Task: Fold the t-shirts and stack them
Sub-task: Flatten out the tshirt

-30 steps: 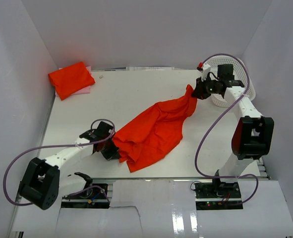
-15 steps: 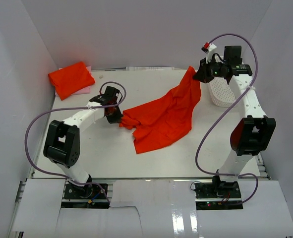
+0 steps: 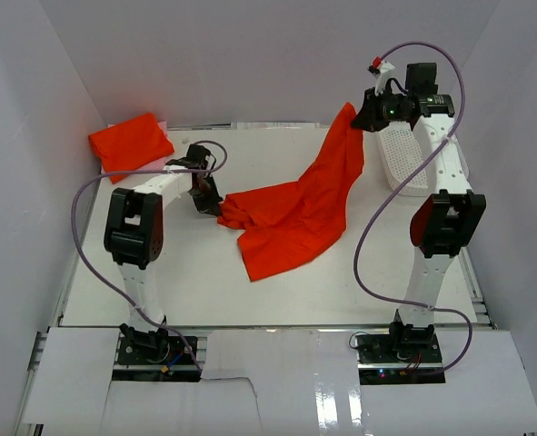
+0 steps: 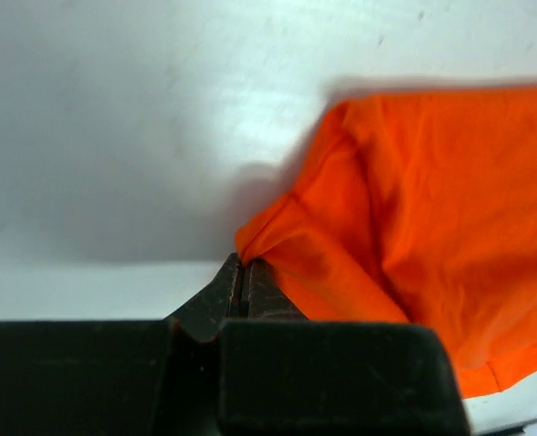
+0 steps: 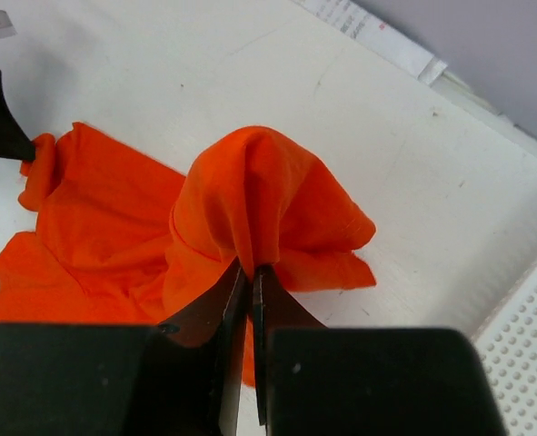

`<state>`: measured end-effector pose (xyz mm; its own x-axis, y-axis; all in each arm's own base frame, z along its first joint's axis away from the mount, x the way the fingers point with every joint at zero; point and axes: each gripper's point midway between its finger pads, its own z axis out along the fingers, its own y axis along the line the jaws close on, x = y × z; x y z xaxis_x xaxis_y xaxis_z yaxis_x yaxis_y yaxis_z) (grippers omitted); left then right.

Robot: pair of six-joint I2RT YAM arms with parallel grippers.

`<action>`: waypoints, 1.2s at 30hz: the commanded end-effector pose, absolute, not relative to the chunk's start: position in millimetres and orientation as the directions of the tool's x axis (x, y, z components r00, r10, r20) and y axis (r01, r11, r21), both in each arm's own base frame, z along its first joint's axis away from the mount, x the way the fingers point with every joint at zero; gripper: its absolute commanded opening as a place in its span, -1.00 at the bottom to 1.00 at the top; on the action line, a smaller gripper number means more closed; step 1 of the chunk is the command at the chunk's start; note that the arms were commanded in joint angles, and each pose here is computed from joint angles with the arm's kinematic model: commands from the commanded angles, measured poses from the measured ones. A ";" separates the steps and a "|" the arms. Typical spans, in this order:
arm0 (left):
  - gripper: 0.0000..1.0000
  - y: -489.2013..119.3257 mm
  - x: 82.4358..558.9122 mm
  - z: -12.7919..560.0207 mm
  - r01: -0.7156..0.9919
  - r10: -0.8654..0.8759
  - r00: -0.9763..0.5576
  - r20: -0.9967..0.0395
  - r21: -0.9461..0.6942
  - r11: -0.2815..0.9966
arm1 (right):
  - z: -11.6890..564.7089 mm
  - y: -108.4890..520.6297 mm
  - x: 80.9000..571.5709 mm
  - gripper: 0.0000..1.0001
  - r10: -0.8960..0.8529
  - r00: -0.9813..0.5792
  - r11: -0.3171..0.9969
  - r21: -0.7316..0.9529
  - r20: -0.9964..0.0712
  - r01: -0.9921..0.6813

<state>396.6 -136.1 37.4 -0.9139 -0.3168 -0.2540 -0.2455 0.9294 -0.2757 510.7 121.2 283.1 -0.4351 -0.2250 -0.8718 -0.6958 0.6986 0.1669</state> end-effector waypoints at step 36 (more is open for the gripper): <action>-1.00 -176.7 429.8 80.0 -0.096 -0.224 -0.948 -0.225 -0.471 0.877 | 242.4 113.6 440.7 -0.85 -0.245 -0.583 0.748 0.232 -0.775 -0.622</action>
